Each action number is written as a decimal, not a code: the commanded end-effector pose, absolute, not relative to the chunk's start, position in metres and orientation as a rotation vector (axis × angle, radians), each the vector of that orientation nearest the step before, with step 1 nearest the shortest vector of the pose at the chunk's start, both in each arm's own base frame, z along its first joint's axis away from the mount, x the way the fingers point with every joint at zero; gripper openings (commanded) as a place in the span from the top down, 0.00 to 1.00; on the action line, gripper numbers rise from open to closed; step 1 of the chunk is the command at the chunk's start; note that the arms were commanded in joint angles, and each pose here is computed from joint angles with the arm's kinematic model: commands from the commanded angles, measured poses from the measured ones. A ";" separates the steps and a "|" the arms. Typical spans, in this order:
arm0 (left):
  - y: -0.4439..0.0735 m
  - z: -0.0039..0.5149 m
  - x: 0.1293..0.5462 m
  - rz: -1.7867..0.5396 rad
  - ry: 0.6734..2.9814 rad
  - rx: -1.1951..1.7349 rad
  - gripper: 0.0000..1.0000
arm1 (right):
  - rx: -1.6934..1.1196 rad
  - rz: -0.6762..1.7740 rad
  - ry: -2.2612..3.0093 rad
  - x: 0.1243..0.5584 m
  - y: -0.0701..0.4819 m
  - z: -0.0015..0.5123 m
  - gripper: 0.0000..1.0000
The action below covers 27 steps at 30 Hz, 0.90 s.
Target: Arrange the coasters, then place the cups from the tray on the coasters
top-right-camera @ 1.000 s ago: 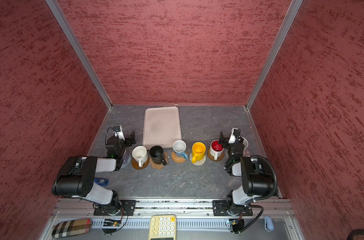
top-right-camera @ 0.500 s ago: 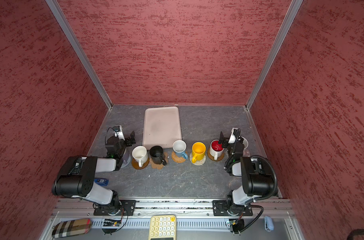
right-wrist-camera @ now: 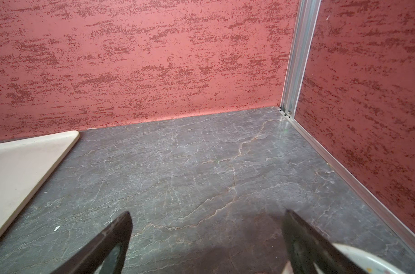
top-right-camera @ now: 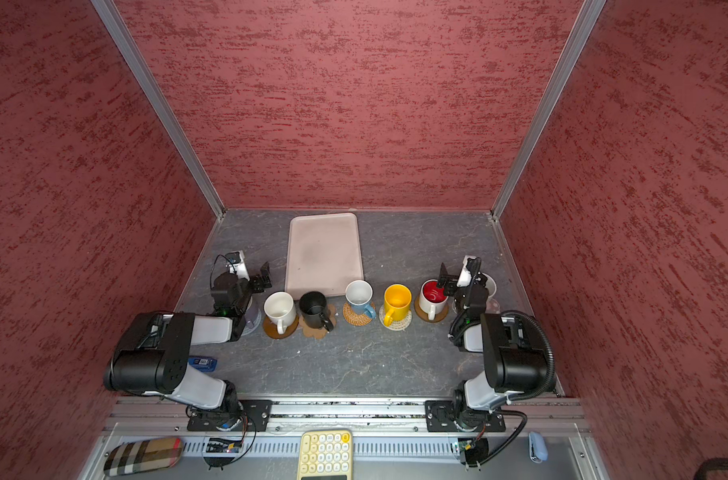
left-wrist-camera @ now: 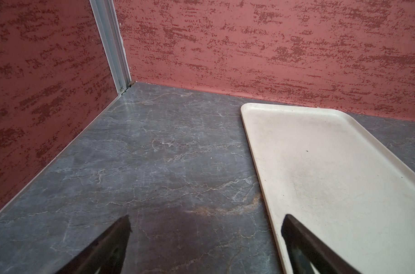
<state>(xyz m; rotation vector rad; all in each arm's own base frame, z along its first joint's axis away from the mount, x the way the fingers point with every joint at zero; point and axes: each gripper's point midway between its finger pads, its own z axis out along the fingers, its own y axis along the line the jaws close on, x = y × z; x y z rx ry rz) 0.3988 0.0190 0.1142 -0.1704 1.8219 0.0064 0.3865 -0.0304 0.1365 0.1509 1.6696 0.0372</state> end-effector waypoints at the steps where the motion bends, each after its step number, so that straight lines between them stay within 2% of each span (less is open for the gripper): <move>1: 0.018 0.115 0.400 0.007 1.813 -0.156 0.00 | 0.124 0.036 1.679 0.388 -0.028 0.135 0.01; 27: 0.019 0.115 0.400 0.006 1.816 -0.155 0.00 | 0.129 0.014 1.690 0.390 -0.028 0.133 0.01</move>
